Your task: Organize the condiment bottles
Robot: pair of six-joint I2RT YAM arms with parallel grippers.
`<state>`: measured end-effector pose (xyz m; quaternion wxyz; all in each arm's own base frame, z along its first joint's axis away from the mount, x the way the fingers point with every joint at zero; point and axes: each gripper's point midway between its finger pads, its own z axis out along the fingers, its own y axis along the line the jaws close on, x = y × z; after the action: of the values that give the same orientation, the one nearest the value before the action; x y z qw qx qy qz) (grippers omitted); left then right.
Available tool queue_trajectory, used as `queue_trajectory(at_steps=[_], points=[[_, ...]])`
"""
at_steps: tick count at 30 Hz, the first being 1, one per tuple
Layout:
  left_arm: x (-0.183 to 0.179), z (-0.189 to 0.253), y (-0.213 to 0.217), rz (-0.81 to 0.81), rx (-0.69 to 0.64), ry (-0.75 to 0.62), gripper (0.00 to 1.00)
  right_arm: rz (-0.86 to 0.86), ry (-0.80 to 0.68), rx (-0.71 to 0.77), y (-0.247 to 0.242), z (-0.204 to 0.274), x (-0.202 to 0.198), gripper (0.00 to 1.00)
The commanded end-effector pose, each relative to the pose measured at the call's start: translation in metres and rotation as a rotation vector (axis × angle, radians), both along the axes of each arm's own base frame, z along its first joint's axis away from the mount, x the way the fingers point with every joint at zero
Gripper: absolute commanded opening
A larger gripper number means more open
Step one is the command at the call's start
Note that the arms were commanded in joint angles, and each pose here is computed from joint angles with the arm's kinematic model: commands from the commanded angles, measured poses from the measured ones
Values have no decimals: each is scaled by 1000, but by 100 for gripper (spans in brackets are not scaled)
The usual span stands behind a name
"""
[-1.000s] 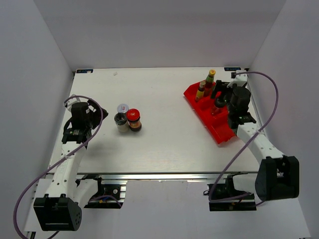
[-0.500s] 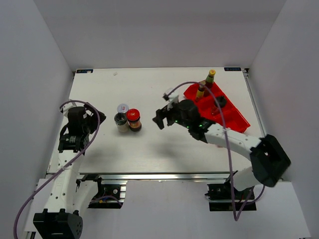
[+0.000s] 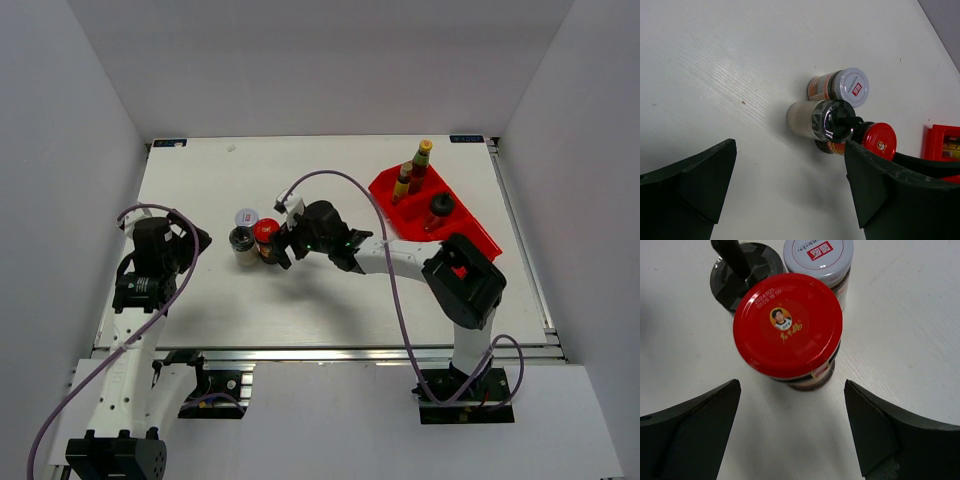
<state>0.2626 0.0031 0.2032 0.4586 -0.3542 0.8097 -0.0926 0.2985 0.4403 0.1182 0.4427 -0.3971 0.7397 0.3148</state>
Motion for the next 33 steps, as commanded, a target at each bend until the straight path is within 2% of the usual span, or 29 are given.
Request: queue_trajectory(at_steps=[1, 6, 16, 19, 21, 22, 26, 27, 28, 30, 31, 33], points=[[-3, 13, 3, 8, 15, -27, 98, 14, -87, 66, 23, 26, 16, 89], [-1, 15, 3, 4, 18, -31, 98, 33, -98, 75, 44, 18, 29, 89], [7, 16, 5, 13, 27, -33, 98, 44, -196, 124, 57, 21, 41, 89], [8, 15, 5, 13, 27, -30, 98, 66, -202, 141, 61, 20, 40, 86], [9, 14, 5, 14, 28, -26, 98, 67, -197, 145, 63, 18, 40, 79], [8, 14, 6, 17, 28, -24, 98, 66, -195, 147, 64, 17, 41, 71], [7, 15, 7, 24, 31, -26, 98, 34, -194, 167, 57, 26, 40, 48], [7, 15, 7, 24, 31, -28, 98, 34, -195, 168, 55, 27, 38, 48], [7, 17, 7, 25, 31, -34, 98, 18, -195, 173, 51, 30, 38, 42], [7, 18, 7, 22, 29, -38, 98, 2, -204, 177, 39, 38, 32, 40], [7, 18, 6, 19, 29, -41, 98, -25, -181, 195, 33, 42, 30, 35], [8, 19, 5, 16, 25, -46, 98, -66, -177, 204, 12, 50, 21, 33]])
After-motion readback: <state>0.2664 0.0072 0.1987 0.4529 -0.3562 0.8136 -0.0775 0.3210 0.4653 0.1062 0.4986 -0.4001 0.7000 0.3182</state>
